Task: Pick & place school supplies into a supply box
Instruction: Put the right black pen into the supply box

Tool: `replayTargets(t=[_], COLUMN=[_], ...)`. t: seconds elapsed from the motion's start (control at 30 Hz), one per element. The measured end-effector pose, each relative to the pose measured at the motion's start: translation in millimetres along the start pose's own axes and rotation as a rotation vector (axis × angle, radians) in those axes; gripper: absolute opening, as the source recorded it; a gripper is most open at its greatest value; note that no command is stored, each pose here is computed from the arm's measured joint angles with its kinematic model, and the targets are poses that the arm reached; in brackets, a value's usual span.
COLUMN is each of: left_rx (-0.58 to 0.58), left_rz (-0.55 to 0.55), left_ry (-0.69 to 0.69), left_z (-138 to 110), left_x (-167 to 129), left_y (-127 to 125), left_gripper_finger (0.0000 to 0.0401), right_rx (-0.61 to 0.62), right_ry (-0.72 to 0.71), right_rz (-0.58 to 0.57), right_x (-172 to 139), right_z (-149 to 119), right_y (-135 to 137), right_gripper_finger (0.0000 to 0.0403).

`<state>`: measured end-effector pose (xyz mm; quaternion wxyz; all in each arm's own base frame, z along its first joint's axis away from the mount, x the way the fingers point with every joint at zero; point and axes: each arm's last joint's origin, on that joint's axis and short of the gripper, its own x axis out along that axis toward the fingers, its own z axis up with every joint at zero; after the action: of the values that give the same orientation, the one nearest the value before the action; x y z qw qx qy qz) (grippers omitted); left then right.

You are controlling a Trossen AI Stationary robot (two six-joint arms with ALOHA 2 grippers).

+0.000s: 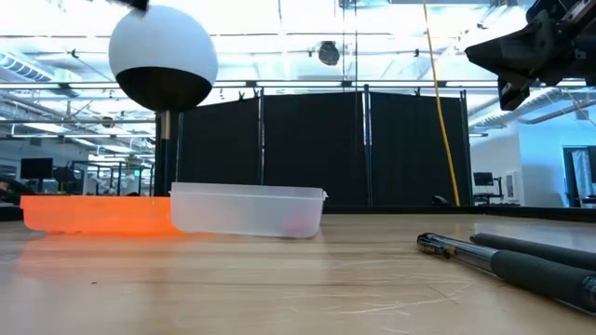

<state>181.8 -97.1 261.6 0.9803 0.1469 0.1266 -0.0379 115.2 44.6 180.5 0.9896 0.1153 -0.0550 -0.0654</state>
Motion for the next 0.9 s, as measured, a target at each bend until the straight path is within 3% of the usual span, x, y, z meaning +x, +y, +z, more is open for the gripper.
replayTargets(t=[0.13,0.2,0.3,0.4,0.53,0.67,0.9], left_rx=[-0.098,-0.08,-0.031,-0.043,-0.009,-0.022,-0.061], left_rz=[0.008,-0.003,-0.103,-0.125,-0.108,-0.095,-0.279], left_ry=[-0.065,-0.105,-0.209,-0.27,-0.23,-0.291,-0.316], left_z=[-38,-54,-73,-81,-90,-87,-99], left_x=[-36,-47,-59,-68,-76,-83,-78], left_y=[8,10,10,15,23,31,27], left_gripper_finger=[0.0004,0.0004,0.0004,0.0004,0.0003,0.0004,0.0003], right_rx=[-0.018,-0.022,-0.044,-0.066,-0.068,-0.075,-0.084], right_ry=[-0.002,-0.009,-0.035,-0.063,-0.081,-0.067,-0.053], right_rz=[0.0,0.001,0.001,0.003,-0.006,-0.031,-0.056], right_x=[1,1,2,3,5,8,15], right_z=[0,0,3,6,7,4,1], right_y=[0,1,2,3,3,1,-4], right_gripper_finger=[0.0,0.0,0.0,0.0,0.0,0.0,0.0])
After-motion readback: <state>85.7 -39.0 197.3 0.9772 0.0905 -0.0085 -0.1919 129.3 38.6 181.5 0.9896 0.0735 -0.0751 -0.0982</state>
